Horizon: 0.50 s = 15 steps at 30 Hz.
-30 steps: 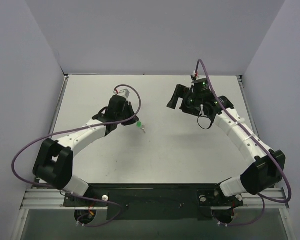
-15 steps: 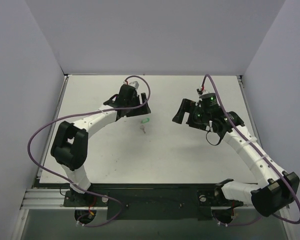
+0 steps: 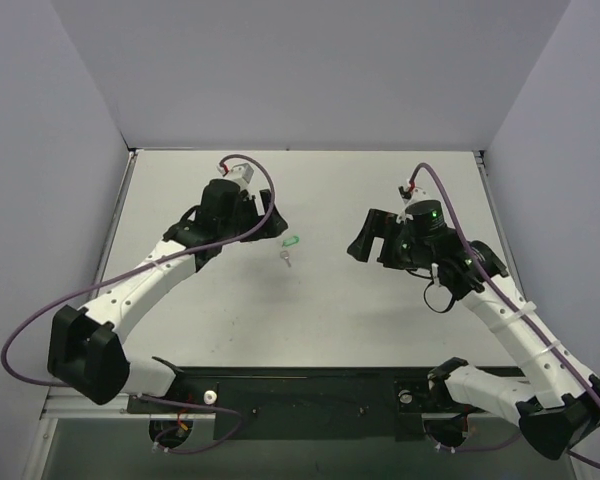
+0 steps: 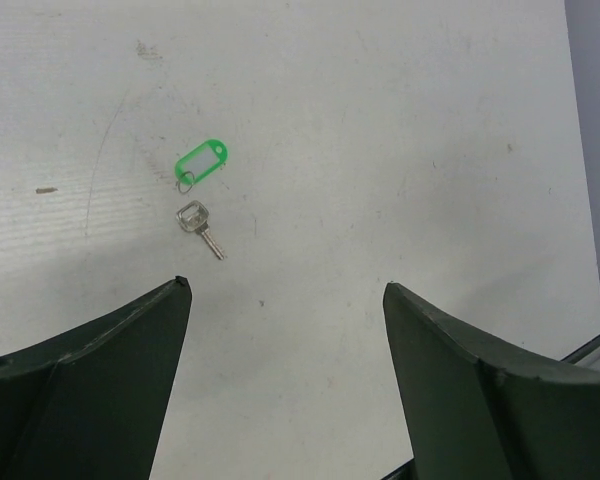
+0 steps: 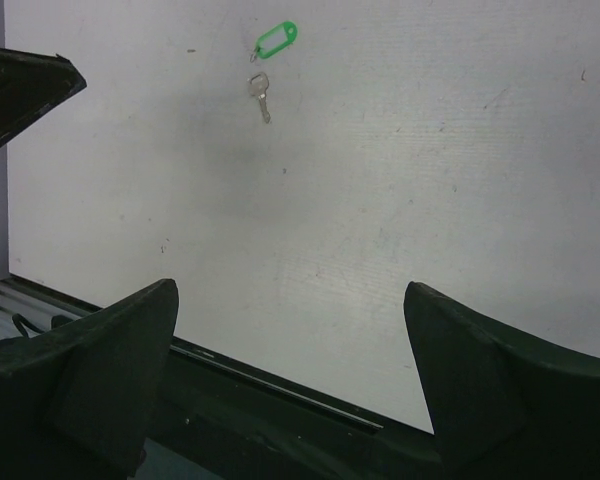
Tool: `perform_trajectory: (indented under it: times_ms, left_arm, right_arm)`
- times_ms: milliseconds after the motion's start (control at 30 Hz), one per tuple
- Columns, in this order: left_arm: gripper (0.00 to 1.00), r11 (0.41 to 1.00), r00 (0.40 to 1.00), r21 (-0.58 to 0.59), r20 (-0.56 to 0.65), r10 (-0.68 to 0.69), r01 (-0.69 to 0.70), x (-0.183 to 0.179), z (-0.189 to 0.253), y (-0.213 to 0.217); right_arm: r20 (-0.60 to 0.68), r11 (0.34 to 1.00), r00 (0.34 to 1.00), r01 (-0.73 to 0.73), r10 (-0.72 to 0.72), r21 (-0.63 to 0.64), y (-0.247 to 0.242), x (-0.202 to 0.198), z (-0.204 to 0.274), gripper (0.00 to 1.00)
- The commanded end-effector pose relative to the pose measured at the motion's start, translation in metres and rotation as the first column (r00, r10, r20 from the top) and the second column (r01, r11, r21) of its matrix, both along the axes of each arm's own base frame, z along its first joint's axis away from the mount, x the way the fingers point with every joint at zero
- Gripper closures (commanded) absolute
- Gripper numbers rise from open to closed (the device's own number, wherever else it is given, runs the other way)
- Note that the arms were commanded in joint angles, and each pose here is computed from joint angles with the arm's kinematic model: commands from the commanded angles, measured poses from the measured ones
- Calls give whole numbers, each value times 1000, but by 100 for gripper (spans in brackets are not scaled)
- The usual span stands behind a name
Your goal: Remove the keys from the keyring
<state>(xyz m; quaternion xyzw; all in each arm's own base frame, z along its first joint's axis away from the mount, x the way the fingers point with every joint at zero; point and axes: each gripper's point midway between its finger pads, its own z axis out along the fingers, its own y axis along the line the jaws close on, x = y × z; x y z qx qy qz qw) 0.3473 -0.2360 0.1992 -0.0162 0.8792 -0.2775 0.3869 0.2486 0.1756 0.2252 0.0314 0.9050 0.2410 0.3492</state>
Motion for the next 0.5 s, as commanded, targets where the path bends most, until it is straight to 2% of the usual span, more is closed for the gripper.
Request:
perform_trajectory:
  times_ms: [0, 233, 333, 467]
  left_arm:
    - [12, 1000, 999, 23, 43, 10, -11, -23, 10, 21]
    - [12, 1000, 994, 6, 111, 24, -25, -55, 23, 44]
    - [12, 1000, 992, 5, 126, 24, -25, -69, 22, 53]
    - [11, 1000, 986, 9, 166, 20, -22, -86, 27, 65]
  right_arm:
    - [60, 1000, 998, 26, -26, 1, -6, -7, 19, 10]
    - [148, 999, 988, 41, -41, 2, -12, -17, 47, 9]
    - [199, 999, 980, 19, -24, 27, -11, -21, 66, 1]
    - [278, 997, 959, 28, -47, 69, -17, -22, 92, 0]
